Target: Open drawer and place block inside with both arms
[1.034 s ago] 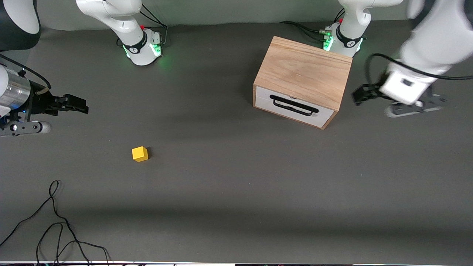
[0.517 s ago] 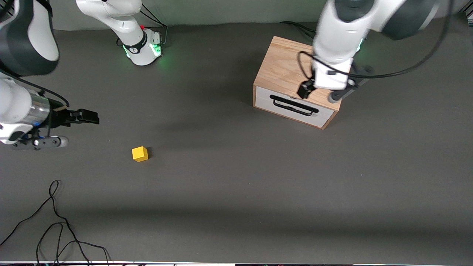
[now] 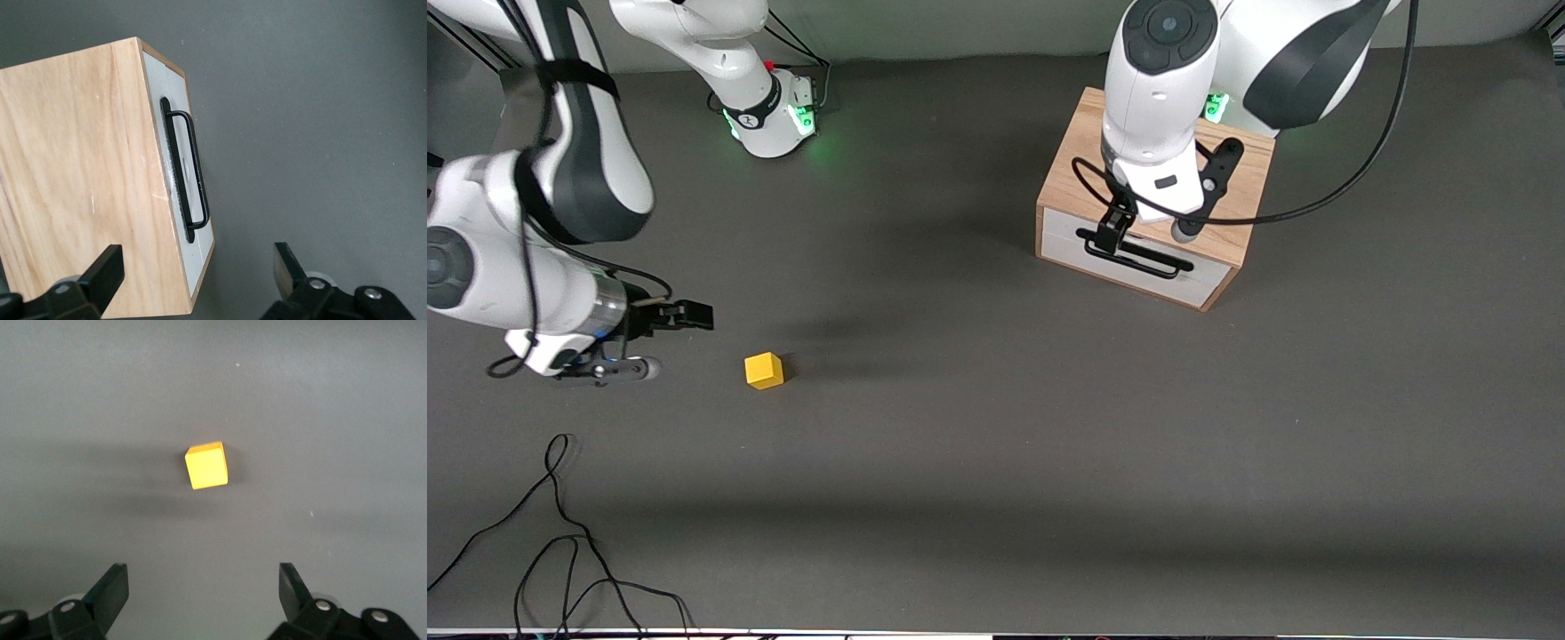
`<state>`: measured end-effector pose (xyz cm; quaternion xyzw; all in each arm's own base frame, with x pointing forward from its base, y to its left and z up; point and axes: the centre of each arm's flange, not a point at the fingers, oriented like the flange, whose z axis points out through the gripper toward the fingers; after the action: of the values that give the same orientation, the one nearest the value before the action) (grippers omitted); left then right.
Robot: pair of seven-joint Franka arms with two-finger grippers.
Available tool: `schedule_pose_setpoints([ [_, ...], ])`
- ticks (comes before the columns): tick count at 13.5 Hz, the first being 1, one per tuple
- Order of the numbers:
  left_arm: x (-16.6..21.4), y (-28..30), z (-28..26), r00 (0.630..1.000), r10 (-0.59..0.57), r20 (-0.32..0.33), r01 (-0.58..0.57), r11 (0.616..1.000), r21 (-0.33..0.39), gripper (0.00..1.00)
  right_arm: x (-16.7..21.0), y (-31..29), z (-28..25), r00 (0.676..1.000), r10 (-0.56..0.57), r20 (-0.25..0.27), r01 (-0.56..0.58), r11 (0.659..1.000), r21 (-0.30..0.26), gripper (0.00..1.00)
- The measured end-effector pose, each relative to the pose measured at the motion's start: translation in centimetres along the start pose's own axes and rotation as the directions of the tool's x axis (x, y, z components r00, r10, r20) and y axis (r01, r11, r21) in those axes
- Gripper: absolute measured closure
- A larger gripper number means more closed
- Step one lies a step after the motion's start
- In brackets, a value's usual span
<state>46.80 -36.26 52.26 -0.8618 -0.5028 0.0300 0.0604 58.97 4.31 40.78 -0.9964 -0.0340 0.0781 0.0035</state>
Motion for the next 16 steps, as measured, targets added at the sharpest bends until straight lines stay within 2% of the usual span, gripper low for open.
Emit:
schedule_pose_setpoints([
  [3,1.1,1.5,3.0,1.000,-0.018,0.017,0.018,1.000,0.021,0.00,-0.7,0.2,5.6,0.998,-0.003,-0.062,0.003,1.000,0.000,0.00],
  [7,1.0,2.1,9.9,1.000,-0.013,0.024,0.011,0.998,0.062,0.00,-1.6,0.2,11.2,0.991,-0.006,-0.134,0.007,1.000,0.002,0.00],
  [11,1.7,2.9,15.0,1.000,-0.004,0.016,0.002,0.992,0.129,0.00,-0.9,0.1,16.0,0.985,-0.017,-0.169,0.019,1.000,0.007,0.00],
  [16,1.8,3.7,17.3,1.000,0.006,0.017,-0.008,0.989,0.146,0.00,0.4,0.0,20.2,0.973,-0.024,-0.229,0.028,1.000,0.014,0.00],
])
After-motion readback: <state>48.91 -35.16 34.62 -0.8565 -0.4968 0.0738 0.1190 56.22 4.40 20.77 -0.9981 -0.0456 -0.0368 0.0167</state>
